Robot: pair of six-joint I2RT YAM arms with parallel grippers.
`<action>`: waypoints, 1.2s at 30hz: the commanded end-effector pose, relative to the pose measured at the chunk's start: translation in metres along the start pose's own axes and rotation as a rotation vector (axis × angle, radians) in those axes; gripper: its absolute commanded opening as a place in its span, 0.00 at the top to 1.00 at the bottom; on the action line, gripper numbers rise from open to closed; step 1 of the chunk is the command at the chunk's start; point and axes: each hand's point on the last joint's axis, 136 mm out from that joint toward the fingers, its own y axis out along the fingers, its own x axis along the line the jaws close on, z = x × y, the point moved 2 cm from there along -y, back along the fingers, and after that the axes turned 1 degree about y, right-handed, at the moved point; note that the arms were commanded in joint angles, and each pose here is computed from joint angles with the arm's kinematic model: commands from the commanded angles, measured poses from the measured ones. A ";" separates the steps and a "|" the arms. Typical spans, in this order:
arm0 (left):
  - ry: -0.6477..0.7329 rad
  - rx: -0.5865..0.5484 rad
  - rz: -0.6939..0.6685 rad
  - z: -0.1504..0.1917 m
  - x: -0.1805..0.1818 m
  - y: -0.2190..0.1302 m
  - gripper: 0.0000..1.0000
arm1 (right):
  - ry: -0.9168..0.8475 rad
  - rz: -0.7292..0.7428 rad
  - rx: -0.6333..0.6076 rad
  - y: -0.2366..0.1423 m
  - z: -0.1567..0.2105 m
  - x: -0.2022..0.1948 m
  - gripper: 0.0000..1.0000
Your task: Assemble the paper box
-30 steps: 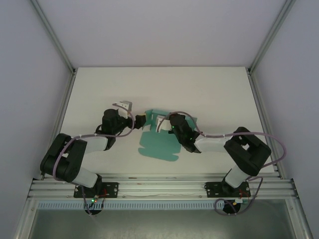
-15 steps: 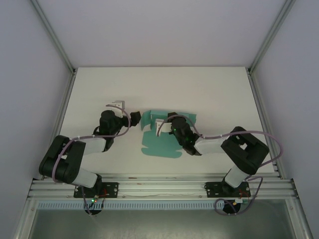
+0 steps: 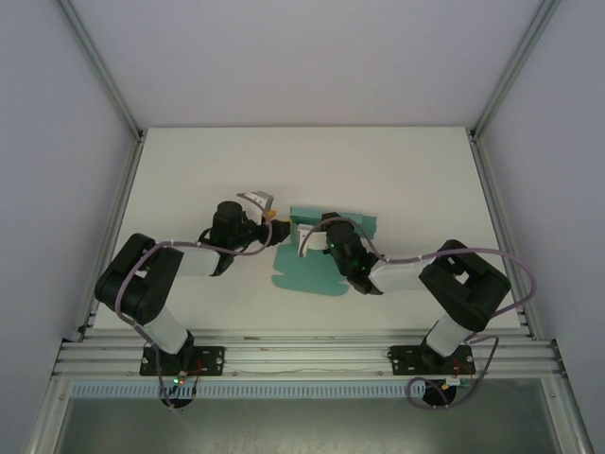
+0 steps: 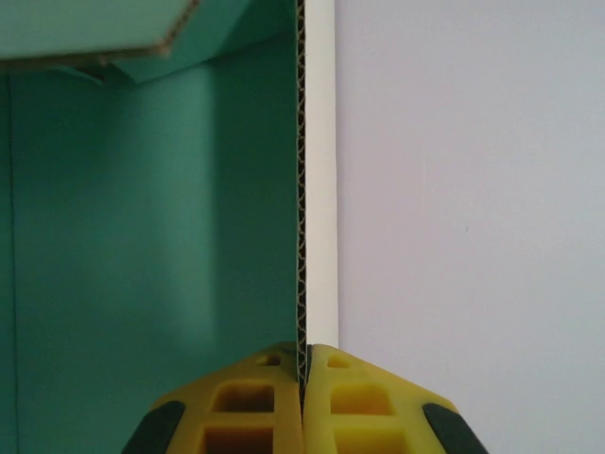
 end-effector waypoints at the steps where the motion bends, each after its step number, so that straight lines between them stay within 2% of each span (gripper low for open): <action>1: 0.012 0.100 0.015 0.027 0.000 0.005 0.31 | 0.018 -0.015 -0.035 -0.001 -0.009 0.001 1.00; 8: 0.043 0.154 0.084 0.033 -0.011 0.027 0.32 | 0.022 -0.062 -0.029 -0.002 -0.008 0.010 1.00; 16: 0.056 0.264 0.140 0.054 -0.019 0.033 0.28 | 0.031 -0.072 -0.025 -0.004 -0.005 0.013 1.00; 18: 0.070 0.233 0.114 0.049 -0.015 0.035 0.29 | 0.042 -0.077 -0.028 -0.006 -0.006 0.012 1.00; 25: 0.107 0.118 0.102 0.018 -0.013 0.048 0.41 | 0.029 -0.201 -0.036 -0.010 -0.006 0.036 1.00; 36: 0.127 0.051 0.076 -0.008 -0.012 0.061 0.62 | 0.049 -0.327 -0.019 -0.006 -0.006 0.063 1.00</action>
